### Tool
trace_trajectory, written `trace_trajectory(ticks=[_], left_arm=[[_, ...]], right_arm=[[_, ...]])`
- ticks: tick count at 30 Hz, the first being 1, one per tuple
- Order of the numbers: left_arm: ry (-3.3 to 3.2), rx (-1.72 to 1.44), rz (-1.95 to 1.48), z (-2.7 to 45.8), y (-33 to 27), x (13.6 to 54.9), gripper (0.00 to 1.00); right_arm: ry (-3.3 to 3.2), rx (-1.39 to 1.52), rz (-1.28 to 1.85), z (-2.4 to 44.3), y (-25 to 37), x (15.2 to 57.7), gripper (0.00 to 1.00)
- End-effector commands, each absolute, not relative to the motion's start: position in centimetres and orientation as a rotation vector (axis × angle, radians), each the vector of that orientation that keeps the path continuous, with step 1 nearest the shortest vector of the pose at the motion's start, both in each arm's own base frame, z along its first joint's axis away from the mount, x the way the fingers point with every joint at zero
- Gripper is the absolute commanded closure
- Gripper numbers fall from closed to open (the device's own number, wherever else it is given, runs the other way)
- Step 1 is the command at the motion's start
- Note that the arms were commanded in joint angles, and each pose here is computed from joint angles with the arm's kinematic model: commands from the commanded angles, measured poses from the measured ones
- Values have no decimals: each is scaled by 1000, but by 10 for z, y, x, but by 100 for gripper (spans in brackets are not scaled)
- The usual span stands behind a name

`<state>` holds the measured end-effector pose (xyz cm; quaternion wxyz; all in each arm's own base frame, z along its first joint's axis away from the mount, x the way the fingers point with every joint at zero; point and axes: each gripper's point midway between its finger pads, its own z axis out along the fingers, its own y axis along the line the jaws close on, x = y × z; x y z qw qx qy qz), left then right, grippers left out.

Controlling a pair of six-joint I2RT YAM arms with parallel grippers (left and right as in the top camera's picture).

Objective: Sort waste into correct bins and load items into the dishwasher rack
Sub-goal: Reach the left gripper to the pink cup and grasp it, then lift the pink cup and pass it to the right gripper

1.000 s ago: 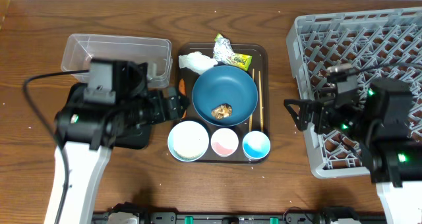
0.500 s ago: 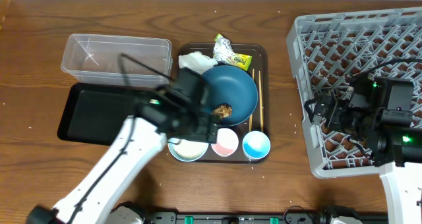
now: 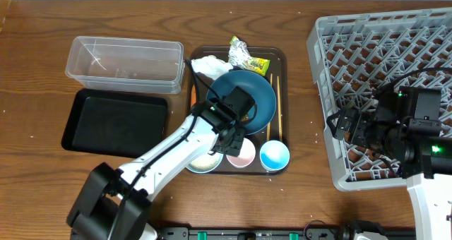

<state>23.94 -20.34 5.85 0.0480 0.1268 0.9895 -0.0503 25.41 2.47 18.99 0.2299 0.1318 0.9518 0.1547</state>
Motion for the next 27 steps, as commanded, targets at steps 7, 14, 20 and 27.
trace_trajectory(ticks=[7,14,20,27], left_arm=[[3040,410,-155,50,-205,237,94],[2956,390,-250,94,-210,244,94],[2831,262,-328,166,-183,252,94],[2618,276,-960,241,-198,246,94]], right_arm=[[2599,370,392,196,19,256,1],[2598,370,392,196,19,256,1],[2597,370,392,196,19,257,1],[2482,25,730,223,68,263,1]])
